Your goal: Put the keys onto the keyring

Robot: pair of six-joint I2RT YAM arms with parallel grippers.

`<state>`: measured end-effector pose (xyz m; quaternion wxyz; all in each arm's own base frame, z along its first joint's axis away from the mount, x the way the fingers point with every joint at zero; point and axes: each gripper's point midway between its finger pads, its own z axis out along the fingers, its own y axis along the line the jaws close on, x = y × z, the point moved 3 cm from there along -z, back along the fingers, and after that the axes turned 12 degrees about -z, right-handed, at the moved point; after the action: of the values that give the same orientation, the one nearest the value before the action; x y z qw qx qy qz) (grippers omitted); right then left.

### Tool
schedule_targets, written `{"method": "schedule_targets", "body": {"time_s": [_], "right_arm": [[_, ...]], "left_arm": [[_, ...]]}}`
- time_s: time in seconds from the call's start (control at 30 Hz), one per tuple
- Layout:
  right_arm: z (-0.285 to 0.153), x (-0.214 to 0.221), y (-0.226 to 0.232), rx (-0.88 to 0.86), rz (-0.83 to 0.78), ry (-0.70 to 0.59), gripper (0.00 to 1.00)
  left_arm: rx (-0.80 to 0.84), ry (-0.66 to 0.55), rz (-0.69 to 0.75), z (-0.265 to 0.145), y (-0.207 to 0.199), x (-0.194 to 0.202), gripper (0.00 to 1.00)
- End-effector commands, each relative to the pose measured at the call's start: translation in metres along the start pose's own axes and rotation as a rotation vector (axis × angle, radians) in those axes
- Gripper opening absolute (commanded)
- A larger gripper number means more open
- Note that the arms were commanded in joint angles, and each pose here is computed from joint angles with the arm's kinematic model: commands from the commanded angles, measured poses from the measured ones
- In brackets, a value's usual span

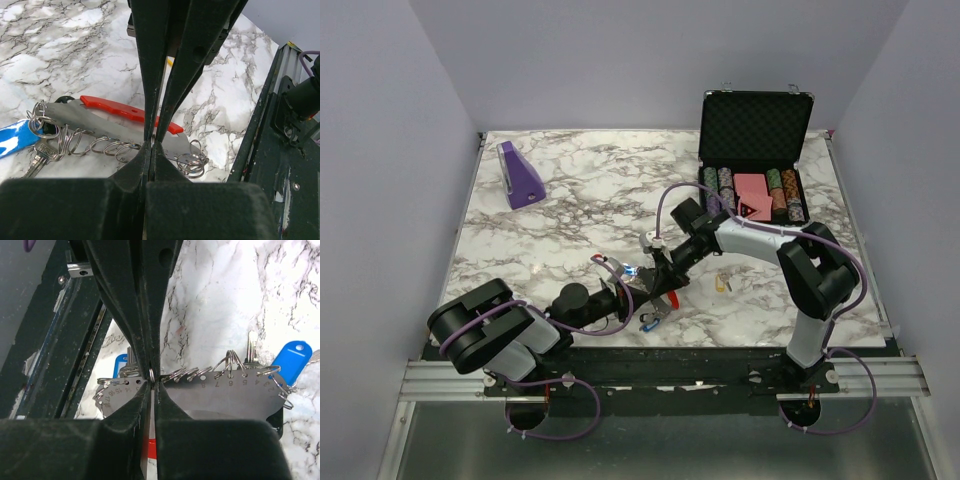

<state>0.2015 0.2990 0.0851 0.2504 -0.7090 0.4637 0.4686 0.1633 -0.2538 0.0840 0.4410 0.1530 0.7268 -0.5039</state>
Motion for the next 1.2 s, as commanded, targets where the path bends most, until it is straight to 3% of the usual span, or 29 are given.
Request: {"method": "schedule_targets", "body": {"time_s": [0.0, 0.07, 0.2, 0.33, 0.4, 0.5, 0.63, 0.7, 0.87, 1.17], "right_arm": [[0.005, -0.005, -0.001, -0.025, -0.005, -0.031, 0.07], [0.004, -0.005, -0.001, -0.027, -0.008, -0.019, 0.01], [-0.001, -0.008, -0.002, -0.018, -0.019, 0.005, 0.01], [-0.008, -0.011, -0.005, -0.003, -0.026, 0.067, 0.01], [-0.014, -0.009, -0.007, 0.004, -0.010, 0.134, 0.01], [-0.025, -0.008, -0.011, 0.006, 0.012, 0.223, 0.01], [-0.038, -0.007, -0.009, 0.014, -0.031, 0.336, 0.01], [-0.045, -0.006, -0.010, 0.037, -0.052, 0.402, 0.01], [-0.061, -0.007, -0.014, 0.064, -0.062, 0.519, 0.01], [-0.075, -0.014, -0.017, 0.118, -0.150, 0.676, 0.01]], "left_arm": [[0.103, -0.144, 0.045, -0.025, -0.020, -0.017, 0.00], [0.099, -0.149, 0.043, -0.025, -0.020, -0.018, 0.00], [0.084, -0.155, 0.030, -0.028, -0.018, -0.017, 0.00], [0.057, -0.174, 0.003, -0.036, -0.015, -0.017, 0.38], [0.030, -0.197, -0.014, -0.043, -0.012, -0.019, 0.62], [-0.021, -0.220, -0.027, -0.048, -0.006, -0.023, 0.75], [-0.136, -0.152, 0.008, -0.044, 0.000, -0.032, 0.87], [-0.206, -0.197, 0.023, -0.053, 0.006, -0.043, 0.99], [-0.227, -0.295, 0.025, -0.072, 0.003, -0.057, 0.99], [-0.159, -0.141, 0.027, -0.063, 0.001, -0.028, 0.86]]}}
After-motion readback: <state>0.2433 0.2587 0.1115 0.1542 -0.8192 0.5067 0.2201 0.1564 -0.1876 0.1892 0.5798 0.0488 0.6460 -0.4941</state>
